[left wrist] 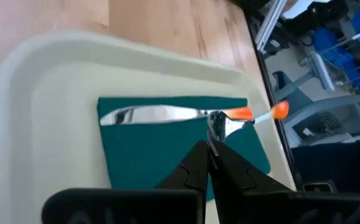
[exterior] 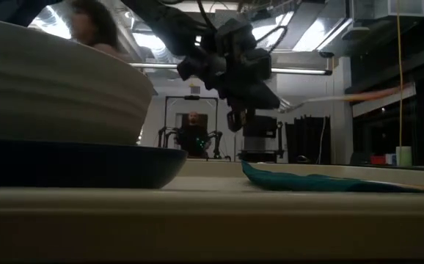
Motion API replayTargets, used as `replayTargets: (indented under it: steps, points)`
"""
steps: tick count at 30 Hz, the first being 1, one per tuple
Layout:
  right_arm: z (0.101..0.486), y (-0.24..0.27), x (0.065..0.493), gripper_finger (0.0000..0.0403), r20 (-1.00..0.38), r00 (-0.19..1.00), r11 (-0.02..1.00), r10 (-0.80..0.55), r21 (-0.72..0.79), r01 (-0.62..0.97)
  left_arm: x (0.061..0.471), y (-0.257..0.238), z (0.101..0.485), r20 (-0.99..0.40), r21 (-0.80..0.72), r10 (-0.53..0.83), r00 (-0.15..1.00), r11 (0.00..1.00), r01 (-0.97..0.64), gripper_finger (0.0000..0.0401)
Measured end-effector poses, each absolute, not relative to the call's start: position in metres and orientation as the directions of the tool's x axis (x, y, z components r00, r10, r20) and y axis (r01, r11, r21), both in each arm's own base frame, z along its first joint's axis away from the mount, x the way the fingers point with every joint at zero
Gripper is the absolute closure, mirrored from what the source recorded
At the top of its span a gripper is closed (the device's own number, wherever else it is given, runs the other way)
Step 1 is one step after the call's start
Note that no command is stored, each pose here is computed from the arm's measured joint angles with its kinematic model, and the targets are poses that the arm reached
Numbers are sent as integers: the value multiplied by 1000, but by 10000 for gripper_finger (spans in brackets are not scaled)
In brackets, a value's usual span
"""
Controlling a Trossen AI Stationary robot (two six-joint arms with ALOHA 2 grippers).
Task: Set up tray
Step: Put the orange fork on top of the green napkin to the left of the orange knife
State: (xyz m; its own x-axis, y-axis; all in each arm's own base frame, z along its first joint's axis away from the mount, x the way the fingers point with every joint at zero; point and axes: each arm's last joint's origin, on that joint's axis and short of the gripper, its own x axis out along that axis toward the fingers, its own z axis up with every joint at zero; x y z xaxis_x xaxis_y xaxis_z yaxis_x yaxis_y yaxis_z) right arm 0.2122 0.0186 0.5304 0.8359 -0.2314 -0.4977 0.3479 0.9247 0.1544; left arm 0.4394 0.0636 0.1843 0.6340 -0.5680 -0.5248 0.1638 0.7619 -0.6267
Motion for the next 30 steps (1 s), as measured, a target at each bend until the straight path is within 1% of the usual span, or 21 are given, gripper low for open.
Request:
replayTargets:
  steps: [4,11,14,22,27,30]
  points:
    - [530,19,212,62,-498,836,924,-232,155,348,446,56,176,-509,-663,-613,604,727,179,398]
    - [530,19,212,62,-498,836,924,-231,156,349,455,39,163,-519,-671,-638,568,716,191,398]
    - [530,19,212,62,-498,836,924,-231,156,349,456,35,154,-538,-678,-642,546,714,173,398]
    - [530,19,212,62,-502,833,924,-232,155,350,457,35,138,-581,-669,-613,535,734,116,398]
    - [530,19,212,62,-502,833,924,-232,155,350,457,39,137,-585,-654,-600,546,747,119,398]
    - [530,19,212,62,-502,833,924,-232,155,350,457,42,136,-603,-627,-571,557,771,111,398]
